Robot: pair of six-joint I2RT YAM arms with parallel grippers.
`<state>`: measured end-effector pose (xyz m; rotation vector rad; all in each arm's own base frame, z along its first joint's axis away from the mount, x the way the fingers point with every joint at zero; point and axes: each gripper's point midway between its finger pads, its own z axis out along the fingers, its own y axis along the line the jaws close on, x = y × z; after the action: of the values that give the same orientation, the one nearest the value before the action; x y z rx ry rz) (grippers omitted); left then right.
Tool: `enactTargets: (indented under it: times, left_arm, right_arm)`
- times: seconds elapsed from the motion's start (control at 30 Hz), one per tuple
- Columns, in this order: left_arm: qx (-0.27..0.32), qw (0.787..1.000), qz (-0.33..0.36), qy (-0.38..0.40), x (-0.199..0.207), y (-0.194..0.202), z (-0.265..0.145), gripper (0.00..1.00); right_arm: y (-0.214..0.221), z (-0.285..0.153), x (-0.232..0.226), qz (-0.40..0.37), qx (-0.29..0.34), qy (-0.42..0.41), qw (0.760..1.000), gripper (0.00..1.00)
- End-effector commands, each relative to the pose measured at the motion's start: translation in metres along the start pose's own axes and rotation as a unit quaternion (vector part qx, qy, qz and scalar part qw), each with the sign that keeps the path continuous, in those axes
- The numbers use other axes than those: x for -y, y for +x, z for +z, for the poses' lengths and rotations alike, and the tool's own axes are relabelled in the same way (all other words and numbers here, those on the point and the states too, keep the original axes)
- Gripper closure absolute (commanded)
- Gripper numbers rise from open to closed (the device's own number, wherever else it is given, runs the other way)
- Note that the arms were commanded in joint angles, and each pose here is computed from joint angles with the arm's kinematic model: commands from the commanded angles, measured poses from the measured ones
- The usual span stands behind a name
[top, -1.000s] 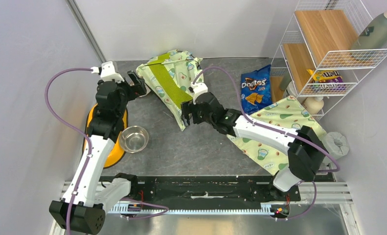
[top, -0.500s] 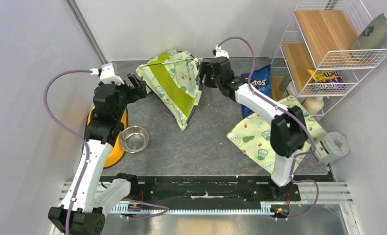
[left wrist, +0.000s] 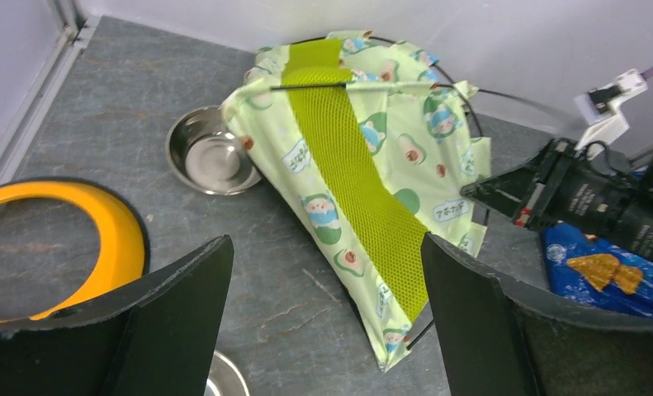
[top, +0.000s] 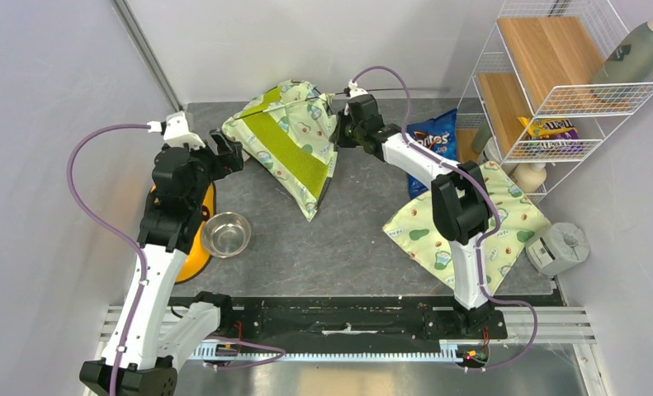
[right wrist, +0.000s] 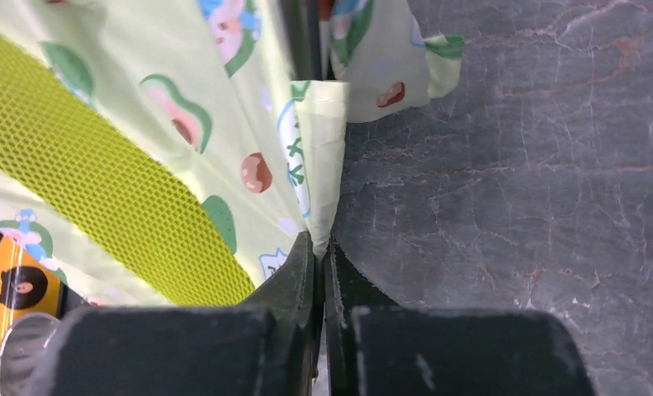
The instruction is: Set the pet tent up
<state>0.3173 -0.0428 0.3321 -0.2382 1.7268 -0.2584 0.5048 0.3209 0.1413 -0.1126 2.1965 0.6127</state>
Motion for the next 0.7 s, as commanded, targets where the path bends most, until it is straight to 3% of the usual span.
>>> enactTargets:
  times: [0.0,0.2,0.47,0.67]
  left_arm:
    - [0.016,0.998,-0.007,-0.055,-0.017,-0.021,-0.008,0.11]
    - [0.014,0.989,-0.013,-0.144,-0.050,-0.025,-0.023,0.12]
    - [0.013,0.988,-0.018,-0.150,-0.053,-0.023,-0.029,0.14]
    - [0.002,0.993,-0.007,-0.114,-0.043,-0.017,-0.031,0.14]
  right_arm:
    - [-0.045,-0.026,-0.037,-0.044,0.054,-0.070,0.995,1.00]
    - [-0.042,-0.063,-0.047,-0.122,0.070,-0.080,0.987,1.00]
    - [-0.016,-0.098,-0.076,-0.227,0.067,-0.094,0.967,1.00]
    - [-0.003,-0.116,-0.092,-0.258,0.064,-0.107,0.958,1.00]
